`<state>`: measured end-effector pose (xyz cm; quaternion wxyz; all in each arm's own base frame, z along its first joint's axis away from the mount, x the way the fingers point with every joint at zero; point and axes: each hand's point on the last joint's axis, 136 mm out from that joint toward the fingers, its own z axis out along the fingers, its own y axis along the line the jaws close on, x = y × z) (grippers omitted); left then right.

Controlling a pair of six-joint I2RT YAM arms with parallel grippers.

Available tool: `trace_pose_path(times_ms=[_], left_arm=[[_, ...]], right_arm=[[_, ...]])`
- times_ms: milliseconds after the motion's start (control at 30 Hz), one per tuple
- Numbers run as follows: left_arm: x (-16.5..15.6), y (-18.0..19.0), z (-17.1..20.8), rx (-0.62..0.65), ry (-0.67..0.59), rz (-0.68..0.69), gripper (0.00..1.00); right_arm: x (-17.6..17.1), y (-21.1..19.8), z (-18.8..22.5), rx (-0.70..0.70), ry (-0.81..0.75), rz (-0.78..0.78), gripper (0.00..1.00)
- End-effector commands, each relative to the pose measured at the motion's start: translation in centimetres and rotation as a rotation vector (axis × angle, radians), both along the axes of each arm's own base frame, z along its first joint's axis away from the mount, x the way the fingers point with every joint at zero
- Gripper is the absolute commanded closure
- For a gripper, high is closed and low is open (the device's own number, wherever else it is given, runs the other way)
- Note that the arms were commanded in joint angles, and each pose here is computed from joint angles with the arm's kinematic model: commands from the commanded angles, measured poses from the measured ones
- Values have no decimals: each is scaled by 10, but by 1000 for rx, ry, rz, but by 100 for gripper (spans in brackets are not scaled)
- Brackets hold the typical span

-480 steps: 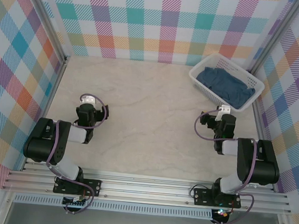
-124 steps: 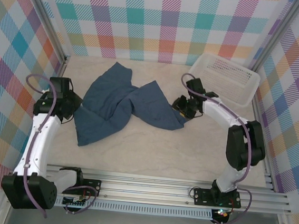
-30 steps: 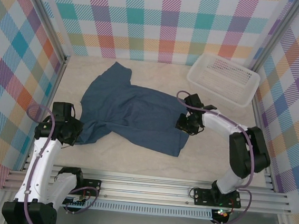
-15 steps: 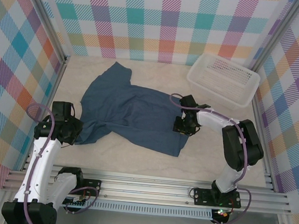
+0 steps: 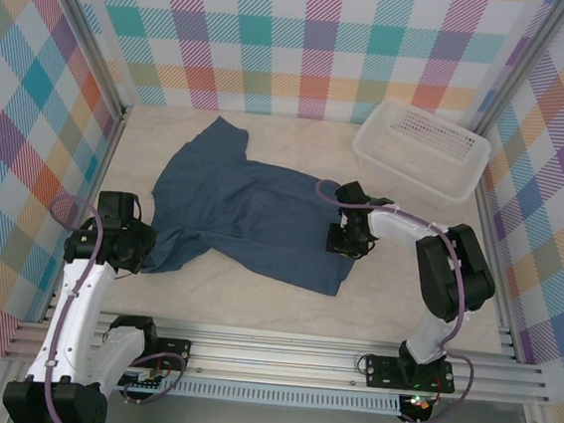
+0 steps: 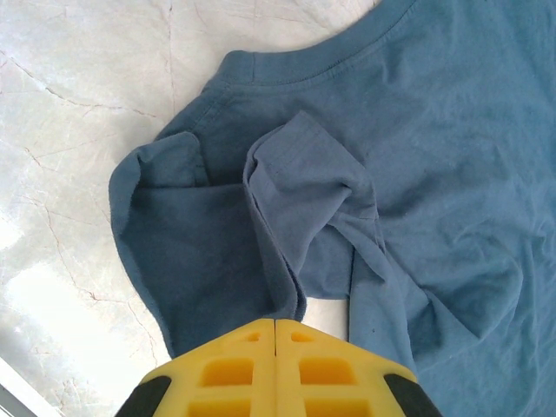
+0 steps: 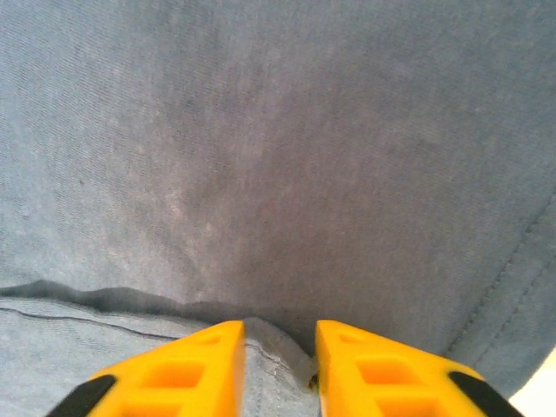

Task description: Fold and stack the t-shirts

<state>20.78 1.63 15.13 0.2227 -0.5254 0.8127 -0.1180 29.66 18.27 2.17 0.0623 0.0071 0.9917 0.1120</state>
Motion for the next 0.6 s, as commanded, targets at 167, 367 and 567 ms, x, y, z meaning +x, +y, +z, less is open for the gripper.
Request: trace_pose_path(times_ms=[167,367,567], left_arm=[[4,-4,14,-7,-47,-24,100],[18,-6,33,0,-101,-52,100],[59,3,97,80,-234,-83,100]], right_arm=[[-3,2,-2,-13,14,8,93],[20,1,70,15,-177,-37,100],[55,0,186,66,-451,-71,100]])
